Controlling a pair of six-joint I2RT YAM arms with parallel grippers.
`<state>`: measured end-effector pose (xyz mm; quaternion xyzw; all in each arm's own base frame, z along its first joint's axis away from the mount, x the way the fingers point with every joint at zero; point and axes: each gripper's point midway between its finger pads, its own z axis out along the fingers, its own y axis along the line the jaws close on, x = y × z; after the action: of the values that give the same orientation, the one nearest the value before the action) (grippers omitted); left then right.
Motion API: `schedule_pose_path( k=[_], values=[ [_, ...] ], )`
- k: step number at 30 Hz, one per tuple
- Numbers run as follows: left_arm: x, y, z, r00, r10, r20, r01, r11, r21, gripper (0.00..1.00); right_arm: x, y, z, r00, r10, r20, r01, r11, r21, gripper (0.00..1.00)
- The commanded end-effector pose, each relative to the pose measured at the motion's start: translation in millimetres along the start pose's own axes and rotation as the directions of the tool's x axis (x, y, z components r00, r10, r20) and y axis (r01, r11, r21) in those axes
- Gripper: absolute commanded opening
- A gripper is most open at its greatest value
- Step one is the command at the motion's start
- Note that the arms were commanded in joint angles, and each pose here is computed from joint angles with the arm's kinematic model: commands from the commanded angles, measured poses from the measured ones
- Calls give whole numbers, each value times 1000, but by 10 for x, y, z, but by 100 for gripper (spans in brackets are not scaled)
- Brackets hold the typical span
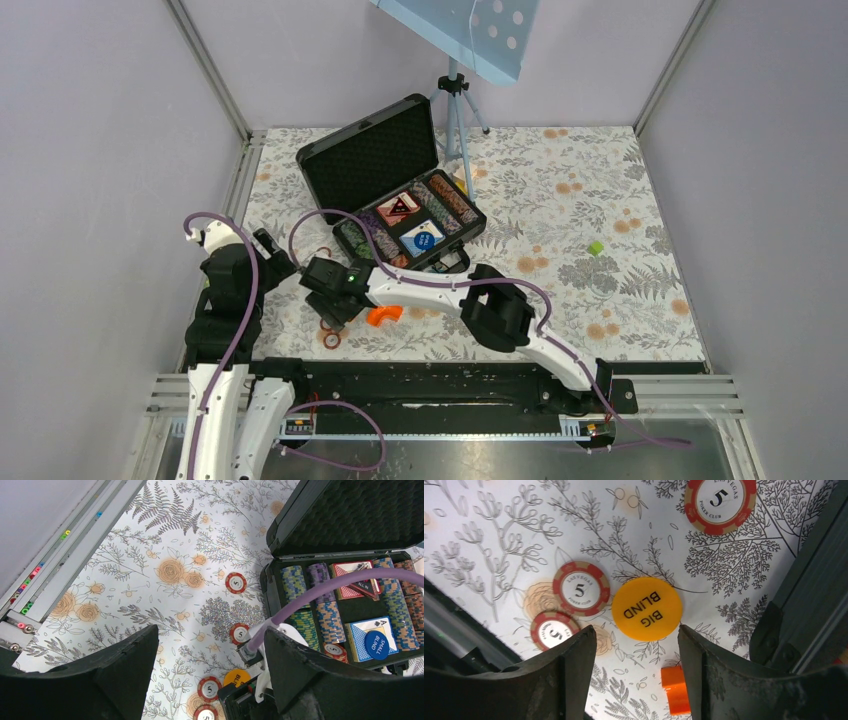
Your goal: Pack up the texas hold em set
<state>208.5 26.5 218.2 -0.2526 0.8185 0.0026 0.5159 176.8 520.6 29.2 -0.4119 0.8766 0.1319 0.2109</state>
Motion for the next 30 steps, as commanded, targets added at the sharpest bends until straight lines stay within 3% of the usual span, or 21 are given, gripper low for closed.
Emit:
schedule_pose_path(
  k=[1,30],
  values=[
    [-89,26,7,999,2,41,-2,1000,-15,77,-89,-144,51,1000,3,13,-3,999,39,67],
    [-80,15,13,999,6,39,-6,1000,-7,78,213,-308,252,996,-20,-85,30,993,118,60]
  ],
)
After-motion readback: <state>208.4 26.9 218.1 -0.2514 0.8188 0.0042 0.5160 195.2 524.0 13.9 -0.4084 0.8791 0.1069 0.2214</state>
